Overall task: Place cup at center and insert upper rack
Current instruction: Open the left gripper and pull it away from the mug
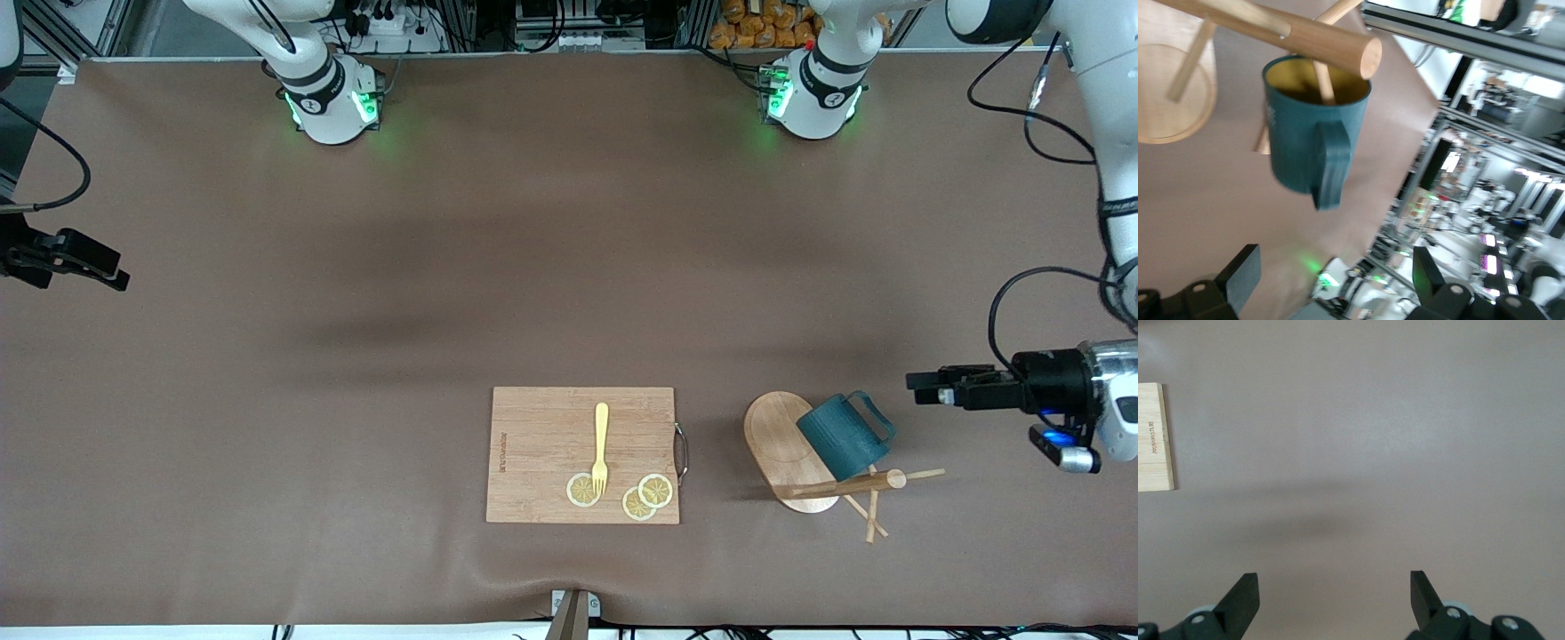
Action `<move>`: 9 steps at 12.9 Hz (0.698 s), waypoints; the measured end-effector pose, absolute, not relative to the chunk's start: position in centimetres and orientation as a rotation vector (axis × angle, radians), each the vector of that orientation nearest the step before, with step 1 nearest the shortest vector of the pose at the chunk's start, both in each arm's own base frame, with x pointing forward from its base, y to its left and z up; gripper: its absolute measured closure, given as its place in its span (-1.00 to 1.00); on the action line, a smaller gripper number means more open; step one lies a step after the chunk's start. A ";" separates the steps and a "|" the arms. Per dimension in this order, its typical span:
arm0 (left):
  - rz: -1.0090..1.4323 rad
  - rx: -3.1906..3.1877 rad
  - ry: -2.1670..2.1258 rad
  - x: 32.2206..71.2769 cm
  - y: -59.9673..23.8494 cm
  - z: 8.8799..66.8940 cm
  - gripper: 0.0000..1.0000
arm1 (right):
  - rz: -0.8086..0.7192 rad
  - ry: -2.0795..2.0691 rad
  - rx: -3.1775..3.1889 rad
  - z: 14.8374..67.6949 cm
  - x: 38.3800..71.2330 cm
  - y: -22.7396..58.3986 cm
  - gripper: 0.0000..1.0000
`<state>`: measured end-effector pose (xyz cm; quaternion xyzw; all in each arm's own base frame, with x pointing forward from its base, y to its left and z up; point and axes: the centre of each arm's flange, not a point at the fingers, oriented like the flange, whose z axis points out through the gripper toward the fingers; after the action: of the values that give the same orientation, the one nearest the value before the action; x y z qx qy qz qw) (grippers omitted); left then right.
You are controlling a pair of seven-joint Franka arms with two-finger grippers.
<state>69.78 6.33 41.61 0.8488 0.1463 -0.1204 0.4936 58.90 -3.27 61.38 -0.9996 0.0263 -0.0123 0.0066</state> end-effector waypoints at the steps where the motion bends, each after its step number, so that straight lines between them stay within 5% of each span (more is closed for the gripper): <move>1: -0.285 2.119 0.344 69.3 6.6 42.9 -1.00 | -0.039 0.083 -3.127 61.4 58.9 -3.3 -1.00; 9: -0.219 2.701 0.220 65.5 6.0 51.9 -1.00 | -0.039 0.085 -3.128 61.4 58.9 -3.4 -1.00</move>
<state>65.53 5.97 51.94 0.9713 0.0792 -0.0788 0.2100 58.89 -3.37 61.39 -0.9995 0.0272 -0.0124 0.0062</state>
